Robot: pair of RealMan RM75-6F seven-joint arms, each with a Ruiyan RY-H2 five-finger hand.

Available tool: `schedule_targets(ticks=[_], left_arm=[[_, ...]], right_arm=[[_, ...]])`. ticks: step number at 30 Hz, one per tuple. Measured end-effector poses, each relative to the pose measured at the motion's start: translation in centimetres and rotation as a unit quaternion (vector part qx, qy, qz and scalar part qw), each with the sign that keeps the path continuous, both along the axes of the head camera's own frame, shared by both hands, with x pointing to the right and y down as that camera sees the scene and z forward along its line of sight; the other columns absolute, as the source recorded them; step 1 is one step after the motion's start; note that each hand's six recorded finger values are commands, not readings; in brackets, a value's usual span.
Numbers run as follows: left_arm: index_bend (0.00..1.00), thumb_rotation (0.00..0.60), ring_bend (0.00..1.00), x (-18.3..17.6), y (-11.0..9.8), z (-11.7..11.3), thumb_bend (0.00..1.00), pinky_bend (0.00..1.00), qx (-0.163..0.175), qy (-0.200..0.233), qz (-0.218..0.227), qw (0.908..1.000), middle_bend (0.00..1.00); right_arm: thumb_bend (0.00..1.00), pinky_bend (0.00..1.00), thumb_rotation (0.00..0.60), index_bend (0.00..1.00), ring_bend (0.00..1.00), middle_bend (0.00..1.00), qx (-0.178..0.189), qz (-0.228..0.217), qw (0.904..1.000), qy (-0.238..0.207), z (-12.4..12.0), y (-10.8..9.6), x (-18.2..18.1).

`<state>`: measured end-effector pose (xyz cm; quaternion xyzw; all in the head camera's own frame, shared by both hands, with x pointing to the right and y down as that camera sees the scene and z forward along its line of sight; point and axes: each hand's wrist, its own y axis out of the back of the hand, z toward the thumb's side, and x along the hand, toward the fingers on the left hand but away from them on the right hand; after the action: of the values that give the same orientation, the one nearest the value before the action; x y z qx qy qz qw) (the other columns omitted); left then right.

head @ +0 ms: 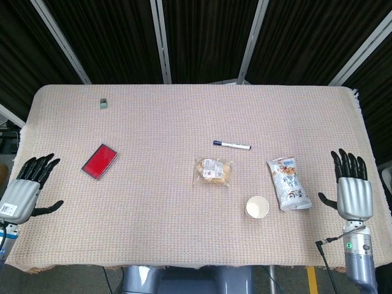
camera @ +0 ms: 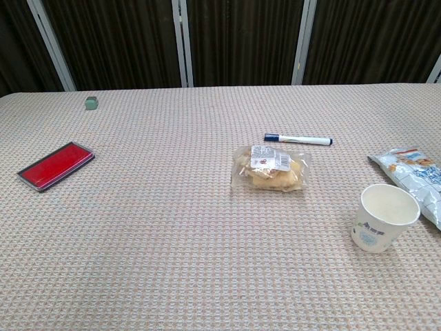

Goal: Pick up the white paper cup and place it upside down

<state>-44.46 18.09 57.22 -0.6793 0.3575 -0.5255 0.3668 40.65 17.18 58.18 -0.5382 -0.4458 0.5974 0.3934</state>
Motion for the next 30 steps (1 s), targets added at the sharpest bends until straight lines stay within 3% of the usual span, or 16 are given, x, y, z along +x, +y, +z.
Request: schedule_targets(ticks=[19, 25, 30], left_arm=[[0.00, 0.600, 0.00, 0.0, -0.1, 0.1, 0.13, 0.00, -0.002, 0.000, -0.001, 1.0000, 0.00], [0.00, 0.600, 0.00, 0.0, -0.2, 0.1, 0.13, 0.00, -0.002, -0.001, -0.002, 1.0000, 0.00], [0.00, 0.600, 0.00, 0.0, -0.1, 0.1, 0.13, 0.00, -0.001, -0.002, -0.001, 1.0000, 0.00]], right_arm=[[0.00, 0.00, 0.600, 0.00, 0.00, 0.00, -0.002, 0.001, 0.9998, -0.018, -0.4, -0.1, -0.6], [0.00, 0.00, 0.600, 0.04, 0.00, 0.00, -0.026, 0.003, 0.9971, -0.071, -1.5, -0.1, -1.8], [0.00, 0.00, 0.600, 0.07, 0.00, 0.00, -0.073, -0.005, 0.9872, -0.142, -3.2, 0.1, -4.0]])
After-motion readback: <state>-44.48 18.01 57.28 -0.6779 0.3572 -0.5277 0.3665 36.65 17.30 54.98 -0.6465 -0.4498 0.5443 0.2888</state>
